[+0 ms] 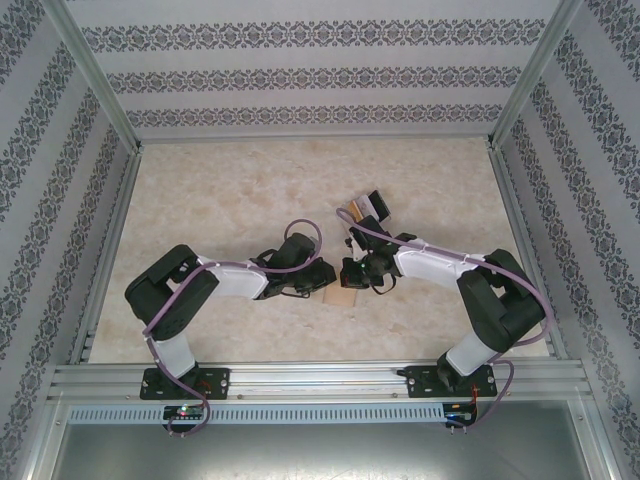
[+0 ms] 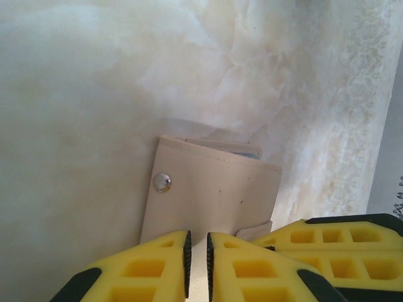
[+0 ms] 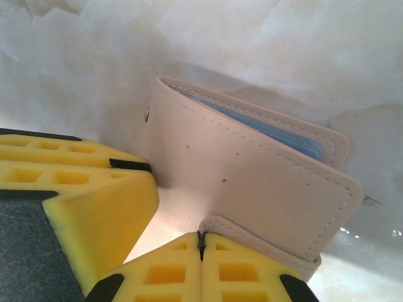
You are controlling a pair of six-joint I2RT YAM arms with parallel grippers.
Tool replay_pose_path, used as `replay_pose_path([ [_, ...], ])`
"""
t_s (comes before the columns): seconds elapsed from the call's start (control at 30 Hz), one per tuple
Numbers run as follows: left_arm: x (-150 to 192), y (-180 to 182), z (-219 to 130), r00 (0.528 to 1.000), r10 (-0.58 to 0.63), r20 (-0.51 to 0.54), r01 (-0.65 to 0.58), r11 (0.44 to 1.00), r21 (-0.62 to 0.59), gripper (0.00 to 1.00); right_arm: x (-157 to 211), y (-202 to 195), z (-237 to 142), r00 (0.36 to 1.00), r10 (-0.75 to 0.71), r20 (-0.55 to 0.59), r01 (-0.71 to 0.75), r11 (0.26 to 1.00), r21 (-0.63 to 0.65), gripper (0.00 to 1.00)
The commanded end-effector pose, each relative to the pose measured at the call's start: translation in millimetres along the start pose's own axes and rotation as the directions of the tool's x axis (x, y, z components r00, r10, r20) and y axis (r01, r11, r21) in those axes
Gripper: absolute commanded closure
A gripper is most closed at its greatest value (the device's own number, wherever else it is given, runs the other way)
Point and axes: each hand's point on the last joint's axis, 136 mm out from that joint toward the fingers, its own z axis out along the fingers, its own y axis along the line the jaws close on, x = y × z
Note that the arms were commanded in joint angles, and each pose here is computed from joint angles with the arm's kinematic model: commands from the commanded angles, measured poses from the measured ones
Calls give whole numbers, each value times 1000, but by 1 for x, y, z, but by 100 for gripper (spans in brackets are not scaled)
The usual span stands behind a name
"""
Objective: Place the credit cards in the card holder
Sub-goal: Close the button on the card holder.
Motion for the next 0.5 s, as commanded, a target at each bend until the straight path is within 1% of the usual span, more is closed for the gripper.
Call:
replay_pose_path([
  [0.0, 2, 0, -7, 999, 30, 22, -30, 999, -14, 82, -4, 0, -14, 1000, 16, -1, -16, 1000, 26, 100],
  [0.03, 1, -1, -8, 999, 40, 22, -40, 999, -11, 81, -8, 6, -19, 1000, 9, 10, -9, 1000, 17, 100],
  [0.1, 0, -7, -11, 998, 56, 24, -56, 998, 1, 79, -12, 14, -26, 1000, 1, -2, -1, 1000, -3, 100],
  [0.2, -1, -10, -17, 996, 76, 36, -77, 997, 7, 74, -10, 13, -29, 1000, 6, -21, -6, 1000, 19, 100],
  [0.4, -4, -2, -23, 993, 108, 44, -106, 993, -48, 73, -2, 7, -27, 997, 23, -72, -20, 999, 40, 100],
  [0.47, -4, 3, -24, 994, 103, 45, -100, 993, -64, 73, -2, 7, -28, 997, 13, -77, -12, 1000, 14, 100],
])
